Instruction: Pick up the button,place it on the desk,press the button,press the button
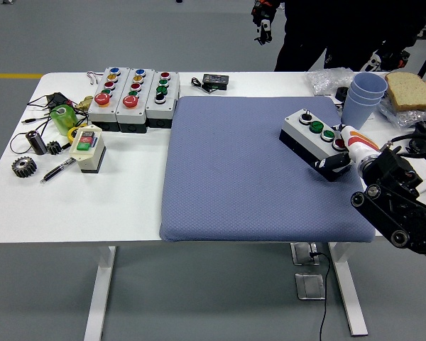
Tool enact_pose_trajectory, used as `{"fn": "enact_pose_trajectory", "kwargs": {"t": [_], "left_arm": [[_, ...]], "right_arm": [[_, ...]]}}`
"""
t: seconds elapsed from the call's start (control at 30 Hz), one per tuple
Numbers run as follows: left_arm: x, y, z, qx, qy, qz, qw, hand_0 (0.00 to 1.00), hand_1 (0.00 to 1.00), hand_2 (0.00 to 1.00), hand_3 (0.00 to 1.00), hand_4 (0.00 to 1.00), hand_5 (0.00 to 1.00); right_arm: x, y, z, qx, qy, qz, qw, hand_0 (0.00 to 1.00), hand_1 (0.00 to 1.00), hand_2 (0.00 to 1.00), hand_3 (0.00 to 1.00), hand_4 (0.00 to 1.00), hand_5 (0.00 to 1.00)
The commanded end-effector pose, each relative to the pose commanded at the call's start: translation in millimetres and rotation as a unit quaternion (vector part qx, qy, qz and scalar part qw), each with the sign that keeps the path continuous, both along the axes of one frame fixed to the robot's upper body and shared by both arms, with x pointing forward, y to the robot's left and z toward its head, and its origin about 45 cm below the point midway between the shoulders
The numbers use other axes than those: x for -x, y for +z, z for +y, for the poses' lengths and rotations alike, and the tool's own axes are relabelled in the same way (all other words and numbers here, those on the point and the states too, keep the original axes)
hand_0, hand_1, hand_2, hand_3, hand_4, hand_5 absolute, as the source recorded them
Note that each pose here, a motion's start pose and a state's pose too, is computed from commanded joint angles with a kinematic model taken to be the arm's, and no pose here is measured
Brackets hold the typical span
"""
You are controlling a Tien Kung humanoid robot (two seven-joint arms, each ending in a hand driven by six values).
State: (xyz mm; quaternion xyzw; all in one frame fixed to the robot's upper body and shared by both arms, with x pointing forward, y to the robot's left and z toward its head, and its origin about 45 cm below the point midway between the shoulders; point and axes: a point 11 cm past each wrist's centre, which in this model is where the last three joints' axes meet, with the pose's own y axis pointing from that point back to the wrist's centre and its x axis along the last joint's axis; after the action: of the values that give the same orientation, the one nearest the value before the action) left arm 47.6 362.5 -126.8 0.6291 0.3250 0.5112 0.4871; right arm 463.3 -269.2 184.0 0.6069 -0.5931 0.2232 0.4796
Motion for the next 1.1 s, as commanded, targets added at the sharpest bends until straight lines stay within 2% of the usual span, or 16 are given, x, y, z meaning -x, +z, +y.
{"fn": "enact_pose_trajectory", "kwargs": {"t": [0.03,0.2,0.23,0.33,0.5,0.57,0.67,0.8,0.83,0.9,1.0,1.03,1.1], "left_arm": [[0.1,0.0,0.0,0.0,0.0,0.0,1.0,0.622,0.659,0.676,0.596,0.334,0.643],[0.2,-0.1,-0.4,0.0,-0.001,0.001,1.0,0.622,0.659,0.676,0.596,0.334,0.643],[0.6,-0.2,-0.6,0.0,0.0,0.001,1.0,0.622,0.658,0.677,0.596,0.334,0.643],[0.7,-0.2,-0.8,0.0,0.0,0.001,1.0,0.622,0.658,0.677,0.596,0.334,0.643],[2.0,-0.5,-1.2,0.0,0.0,0.002,1.0,0.623,0.658,0.677,0.596,0.334,0.644],[2.0,-0.5,-1.2,0.0,0.0,0.002,1.0,0.623,0.658,0.677,0.596,0.334,0.644],[3.2,-0.6,-1.0,0.0,0.0,0.004,1.0,0.622,0.658,0.677,0.596,0.332,0.645],[4.9,-0.7,-0.9,0.0,0.001,0.005,1.0,0.622,0.658,0.677,0.596,0.332,0.645],[5.1,-0.7,-0.8,0.0,0.001,0.005,1.0,0.622,0.658,0.676,0.596,0.332,0.645],[5.8,-0.7,-0.3,-0.001,0.001,0.006,1.0,0.622,0.658,0.676,0.596,0.332,0.645],[6.4,-0.7,0.0,-0.002,0.002,0.007,1.0,0.622,0.658,0.676,0.596,0.332,0.645],[6.6,-0.7,0.1,-0.002,0.001,0.007,1.0,0.622,0.658,0.676,0.595,0.331,0.646],[6.8,-0.7,0.1,-0.002,0.001,0.008,1.0,0.622,0.658,0.676,0.595,0.331,0.646]], "right_arm": [[0.3,-0.5,-0.3,0.0,-0.001,0.0,1.0,0.275,0.334,0.506,0.659,0.768,0.024],[2.4,-2.1,-2.5,-0.001,-0.002,-0.008,1.0,0.275,0.334,0.506,0.659,0.768,0.024],[2.9,-1.1,-2.9,-0.003,-0.001,-0.014,1.0,0.191,0.291,0.492,0.605,0.685,0.042],[3.4,2.3,-3.8,-0.002,0.0,-0.027,1.0,0.191,0.291,0.492,0.605,0.685,0.042],[5.1,20.2,-2.2,0.0,0.021,-0.075,0.997,0.162,0.269,0.478,0.599,0.651,0.054],[5.4,22.2,-1.3,-0.001,0.025,-0.079,0.997,0.162,0.269,0.478,0.599,0.651,0.054],[12.3,32.0,12.1,-0.015,0.095,-0.097,0.991,0.139,0.253,0.467,0.597,0.626,0.071],[24.2,40.9,38.5,-0.011,0.201,-0.115,0.973,0.139,0.253,0.467,0.597,0.626,0.071],[25.5,41.7,41.1,-0.01,0.21,-0.117,0.971,0.215,0.262,0.463,0.602,0.629,0.069],[33.8,43.7,56.3,0.007,0.257,-0.119,0.959,0.215,0.262,0.463,0.602,0.629,0.069],[39.1,43.5,67.4,0.014,0.282,-0.119,0.952,0.215,0.262,0.463,0.602,0.629,0.069],[40.8,42.3,72.0,0.015,0.291,-0.118,0.949,0.284,0.29,0.47,0.617,0.628,0.075],[42.9,38.8,77.0,0.022,0.298,-0.117,0.947,0.284,0.29,0.47,0.617,0.628,0.075]]}}
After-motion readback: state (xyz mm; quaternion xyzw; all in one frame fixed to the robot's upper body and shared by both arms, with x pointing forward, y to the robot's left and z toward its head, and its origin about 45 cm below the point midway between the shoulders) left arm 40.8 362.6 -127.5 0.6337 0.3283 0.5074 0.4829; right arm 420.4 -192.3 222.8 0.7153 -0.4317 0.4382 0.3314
